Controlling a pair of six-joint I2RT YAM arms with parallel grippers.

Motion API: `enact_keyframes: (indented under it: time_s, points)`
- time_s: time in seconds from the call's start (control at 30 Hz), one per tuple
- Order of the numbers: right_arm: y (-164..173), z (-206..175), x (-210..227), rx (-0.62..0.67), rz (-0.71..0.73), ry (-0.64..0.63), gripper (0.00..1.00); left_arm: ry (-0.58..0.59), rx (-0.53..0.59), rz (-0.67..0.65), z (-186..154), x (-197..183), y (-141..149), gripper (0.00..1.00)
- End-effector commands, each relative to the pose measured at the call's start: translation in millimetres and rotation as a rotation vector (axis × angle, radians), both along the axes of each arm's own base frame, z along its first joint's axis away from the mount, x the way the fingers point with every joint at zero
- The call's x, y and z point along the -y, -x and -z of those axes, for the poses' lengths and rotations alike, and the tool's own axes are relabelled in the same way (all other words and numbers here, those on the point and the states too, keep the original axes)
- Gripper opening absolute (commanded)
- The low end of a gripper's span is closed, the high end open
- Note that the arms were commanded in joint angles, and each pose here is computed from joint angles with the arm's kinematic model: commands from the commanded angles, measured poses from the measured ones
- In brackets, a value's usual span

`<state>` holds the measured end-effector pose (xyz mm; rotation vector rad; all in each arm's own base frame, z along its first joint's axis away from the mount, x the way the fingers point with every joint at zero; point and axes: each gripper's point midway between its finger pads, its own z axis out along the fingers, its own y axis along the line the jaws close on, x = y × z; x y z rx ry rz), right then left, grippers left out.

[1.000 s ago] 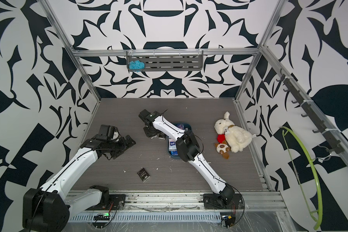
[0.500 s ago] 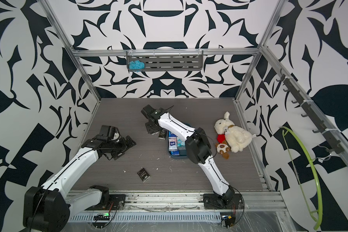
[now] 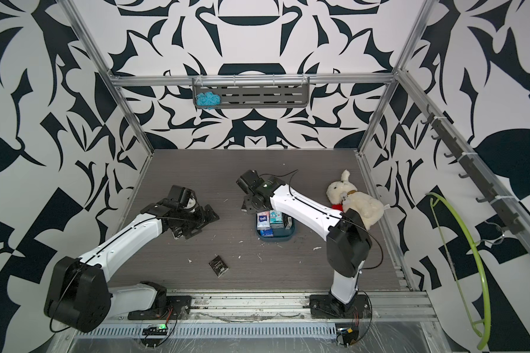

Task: Put the pocket tissues into the storage box
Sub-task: Place the pocket tissues in the storage box.

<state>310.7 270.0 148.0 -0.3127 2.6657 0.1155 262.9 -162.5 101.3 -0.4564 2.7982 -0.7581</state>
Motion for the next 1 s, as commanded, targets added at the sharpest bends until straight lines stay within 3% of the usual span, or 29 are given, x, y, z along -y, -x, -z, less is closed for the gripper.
enact_keyframes:
  time_s: [0.0,0.3,0.6,0.8,0.97]
  points:
    - [11.2,-12.8,31.2,0.060,0.103,-0.003,0.39,-0.006,0.002,0.034,-0.5,16.0,-4.5,0.95]
    - [49.9,12.6,82.9,0.044,0.184,0.045,0.41,-0.014,0.018,0.070,0.7,41.1,-4.7,0.95]
    - [33.8,32.3,84.6,0.041,0.137,0.131,0.41,-0.024,0.023,0.055,-0.6,40.4,1.0,0.95]
    - [22.9,44.0,86.9,0.025,0.146,0.118,0.41,-0.043,0.024,0.026,1.7,30.6,9.0,0.95]
    - [24.0,47.1,86.4,0.005,0.129,0.119,0.48,-0.051,0.038,0.015,-0.1,28.9,5.6,0.95]
